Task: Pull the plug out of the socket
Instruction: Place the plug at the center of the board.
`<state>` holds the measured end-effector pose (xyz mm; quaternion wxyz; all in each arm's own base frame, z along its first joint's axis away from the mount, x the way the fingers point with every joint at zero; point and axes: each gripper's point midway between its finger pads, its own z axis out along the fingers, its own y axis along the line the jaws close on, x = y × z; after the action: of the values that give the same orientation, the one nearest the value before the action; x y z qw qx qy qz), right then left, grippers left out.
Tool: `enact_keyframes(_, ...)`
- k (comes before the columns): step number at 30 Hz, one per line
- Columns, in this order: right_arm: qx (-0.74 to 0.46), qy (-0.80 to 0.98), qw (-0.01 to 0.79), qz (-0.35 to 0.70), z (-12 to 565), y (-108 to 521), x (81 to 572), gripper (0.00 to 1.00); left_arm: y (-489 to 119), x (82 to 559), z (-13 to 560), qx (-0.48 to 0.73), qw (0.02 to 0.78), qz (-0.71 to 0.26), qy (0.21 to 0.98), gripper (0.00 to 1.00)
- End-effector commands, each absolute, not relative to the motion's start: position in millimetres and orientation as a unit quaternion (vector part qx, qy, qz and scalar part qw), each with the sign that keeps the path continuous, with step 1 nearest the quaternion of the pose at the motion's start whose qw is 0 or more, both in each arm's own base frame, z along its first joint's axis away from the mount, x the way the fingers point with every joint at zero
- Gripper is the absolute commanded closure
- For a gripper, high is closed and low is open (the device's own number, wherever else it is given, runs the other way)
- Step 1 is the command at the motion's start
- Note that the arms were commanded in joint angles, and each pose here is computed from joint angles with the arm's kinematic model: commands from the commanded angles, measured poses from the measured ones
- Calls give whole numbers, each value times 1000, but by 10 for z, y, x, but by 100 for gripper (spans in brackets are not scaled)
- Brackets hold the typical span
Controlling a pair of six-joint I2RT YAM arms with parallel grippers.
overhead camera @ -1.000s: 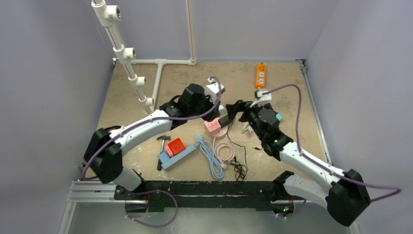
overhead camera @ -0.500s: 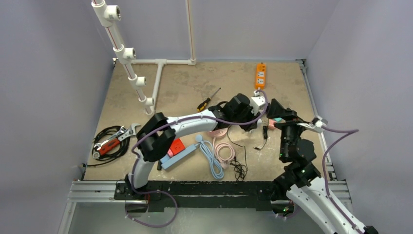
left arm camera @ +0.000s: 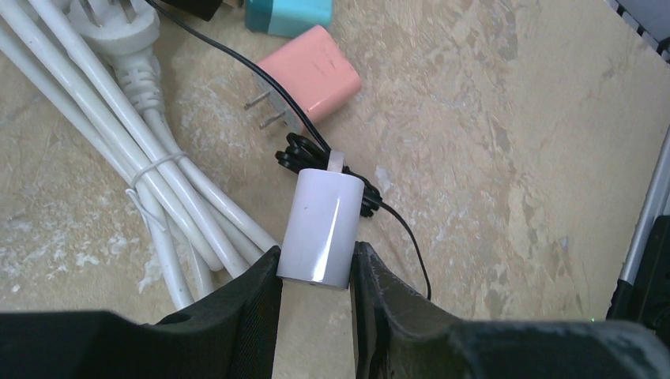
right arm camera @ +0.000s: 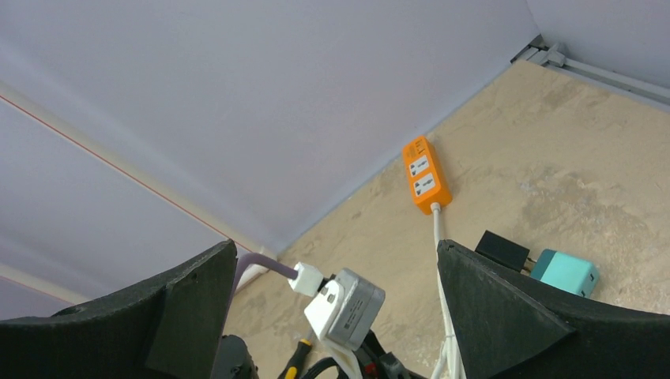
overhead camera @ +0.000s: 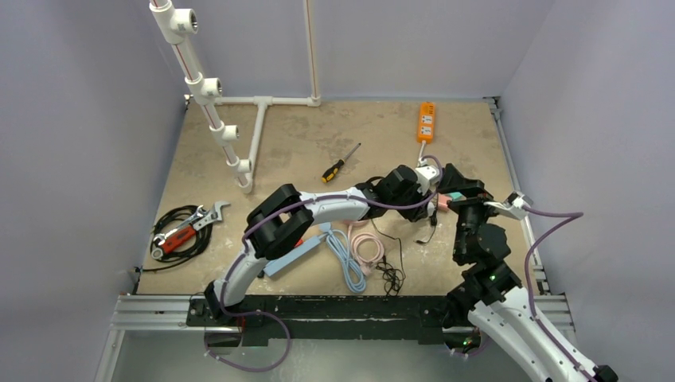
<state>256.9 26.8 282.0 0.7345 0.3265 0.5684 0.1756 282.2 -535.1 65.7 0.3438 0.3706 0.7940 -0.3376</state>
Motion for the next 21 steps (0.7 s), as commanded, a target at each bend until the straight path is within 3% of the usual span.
enact_keyframes(1, 336, 562, 734, 179, 2818, 254, 2573, 1, -5485, 3085, 908, 339, 396, -339, 783, 66)
enact_keyframes(4, 335, 561, 735, 181, 2821, 254, 2563, 1, -5475, 3098, 968, 340, 402, -337, 781, 44)
enact_keyframes(7, 333, 561, 736, 182, 2814, 257, 2559, 1, -5470, 3101, 1031, 340, 405, -337, 778, 30)
enact_keyframes(13, 323, 561, 738, 189, 2836, 283, 2552, 1, -5457, 3091, 1335, 338, 418, -346, 769, 19)
enact_keyframes(21, 278, 540, 761, 229, 3021, 369, 2435, 1, -4923, 3090, 1902, 276, 475, -316, 774, 16)
